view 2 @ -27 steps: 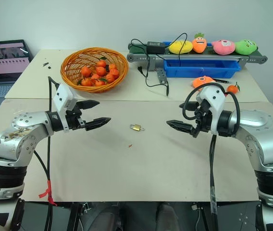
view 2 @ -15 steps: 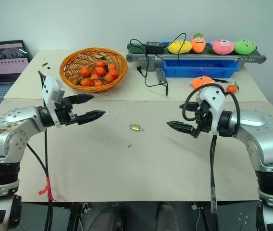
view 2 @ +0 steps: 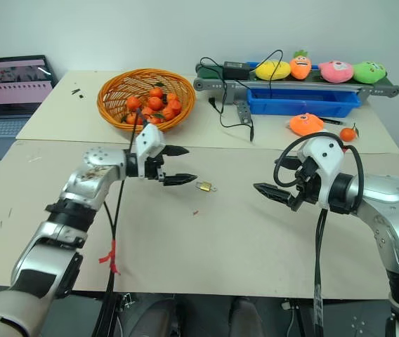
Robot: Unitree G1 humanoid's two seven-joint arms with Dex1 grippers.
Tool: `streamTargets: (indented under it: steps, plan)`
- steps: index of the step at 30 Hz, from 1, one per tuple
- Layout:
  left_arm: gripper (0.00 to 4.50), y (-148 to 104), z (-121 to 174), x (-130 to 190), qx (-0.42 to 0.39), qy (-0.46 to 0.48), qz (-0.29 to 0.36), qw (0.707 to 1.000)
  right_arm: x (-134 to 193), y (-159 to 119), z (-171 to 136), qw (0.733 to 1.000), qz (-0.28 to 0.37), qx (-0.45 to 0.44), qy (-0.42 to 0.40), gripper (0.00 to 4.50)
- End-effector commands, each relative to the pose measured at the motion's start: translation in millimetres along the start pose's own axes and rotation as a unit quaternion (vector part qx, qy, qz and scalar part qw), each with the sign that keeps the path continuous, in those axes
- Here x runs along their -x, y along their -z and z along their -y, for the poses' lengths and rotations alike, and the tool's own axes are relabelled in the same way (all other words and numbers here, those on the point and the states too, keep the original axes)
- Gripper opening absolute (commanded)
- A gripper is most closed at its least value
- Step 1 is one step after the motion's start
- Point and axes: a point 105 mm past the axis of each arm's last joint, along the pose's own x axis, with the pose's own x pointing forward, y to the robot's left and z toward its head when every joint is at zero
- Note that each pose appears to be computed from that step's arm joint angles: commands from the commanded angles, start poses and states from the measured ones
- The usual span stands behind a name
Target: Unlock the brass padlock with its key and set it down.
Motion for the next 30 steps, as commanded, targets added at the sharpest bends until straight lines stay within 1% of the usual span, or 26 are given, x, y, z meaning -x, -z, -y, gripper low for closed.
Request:
streamTargets:
  steps: [1,7,14,21,30]
  plan:
    - [4.50,-2,0,-16,-0.041,0.045,-0.020,0.998,17,-13,1,0.999,0.013,0.017,0.039,4.49]
    - [4.50,4,5,-30,-0.084,0.096,-0.063,0.990,28,-11,-4,0.998,0.006,0.011,0.068,4.49]
    - [4.50,15,-3,-30,-0.144,0.087,-0.130,0.977,34,-9,-8,0.996,0.003,0.007,0.086,4.49]
    - [4.50,16,0,-39,-0.138,0.090,-0.134,0.977,36,-11,-8,0.995,0.006,0.010,0.096,4.49]
    - [4.50,30,7,-39,-0.128,0.109,-0.158,0.973,40,-10,-6,0.994,-0.001,0.017,0.106,4.49]
